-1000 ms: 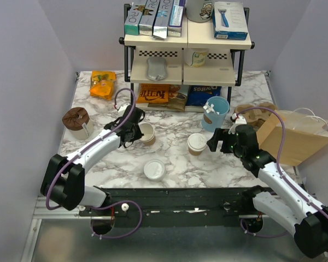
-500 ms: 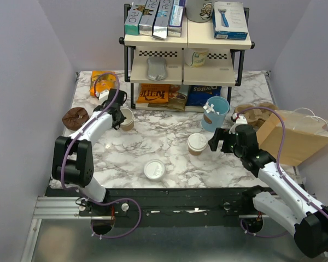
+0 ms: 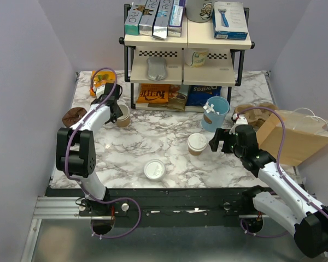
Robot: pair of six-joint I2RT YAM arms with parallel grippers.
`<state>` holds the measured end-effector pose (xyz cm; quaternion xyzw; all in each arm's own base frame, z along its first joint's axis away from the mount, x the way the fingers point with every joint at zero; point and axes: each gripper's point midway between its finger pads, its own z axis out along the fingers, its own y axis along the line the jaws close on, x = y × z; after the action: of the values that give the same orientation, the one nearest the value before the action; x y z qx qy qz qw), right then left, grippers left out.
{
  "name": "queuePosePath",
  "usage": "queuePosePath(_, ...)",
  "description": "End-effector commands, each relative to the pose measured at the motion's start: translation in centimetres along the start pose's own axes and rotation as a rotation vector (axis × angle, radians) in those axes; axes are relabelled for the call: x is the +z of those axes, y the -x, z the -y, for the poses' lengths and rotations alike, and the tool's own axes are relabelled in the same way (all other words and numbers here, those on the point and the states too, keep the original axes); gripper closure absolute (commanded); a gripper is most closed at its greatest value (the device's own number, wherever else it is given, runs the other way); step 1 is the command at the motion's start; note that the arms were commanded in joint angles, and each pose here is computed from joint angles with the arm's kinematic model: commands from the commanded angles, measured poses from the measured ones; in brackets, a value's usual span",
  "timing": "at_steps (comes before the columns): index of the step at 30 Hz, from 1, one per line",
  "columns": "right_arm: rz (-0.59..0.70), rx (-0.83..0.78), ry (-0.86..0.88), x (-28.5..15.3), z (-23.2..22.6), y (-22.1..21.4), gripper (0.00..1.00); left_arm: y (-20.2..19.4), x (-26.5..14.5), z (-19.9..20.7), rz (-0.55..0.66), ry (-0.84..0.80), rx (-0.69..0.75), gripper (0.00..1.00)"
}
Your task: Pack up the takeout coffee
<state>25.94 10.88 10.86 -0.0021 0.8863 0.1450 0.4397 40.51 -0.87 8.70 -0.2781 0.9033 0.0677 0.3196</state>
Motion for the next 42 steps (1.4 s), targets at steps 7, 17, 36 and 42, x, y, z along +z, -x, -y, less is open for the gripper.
queuePosePath(7, 0.007, -0.021, 0.003, -0.6, -0.2, 0.5, 0.01, 3.9, -6.3, 1.1, 0.105, -0.162, -0.063, 0.12)
queuePosePath(17, 0.018, -0.019, 0.021, -0.8, -0.5, 0.7, 0.01, -6.2, -18.3, 2.8, 0.068, -0.602, -0.117, 0.01)
queuePosePath(36, 0.037, -0.013, 0.047, -1.2, -0.9, 0.9, 0.01, -26.6, -18.6, -0.6, -0.356, -0.577, 0.273, 0.01)
queuePosePath(42, 0.025, -0.007, 0.048, -1.0, -0.9, 0.6, 0.01, -28.1, -17.0, 0.7, -0.375, -0.595, 0.182, 0.02)
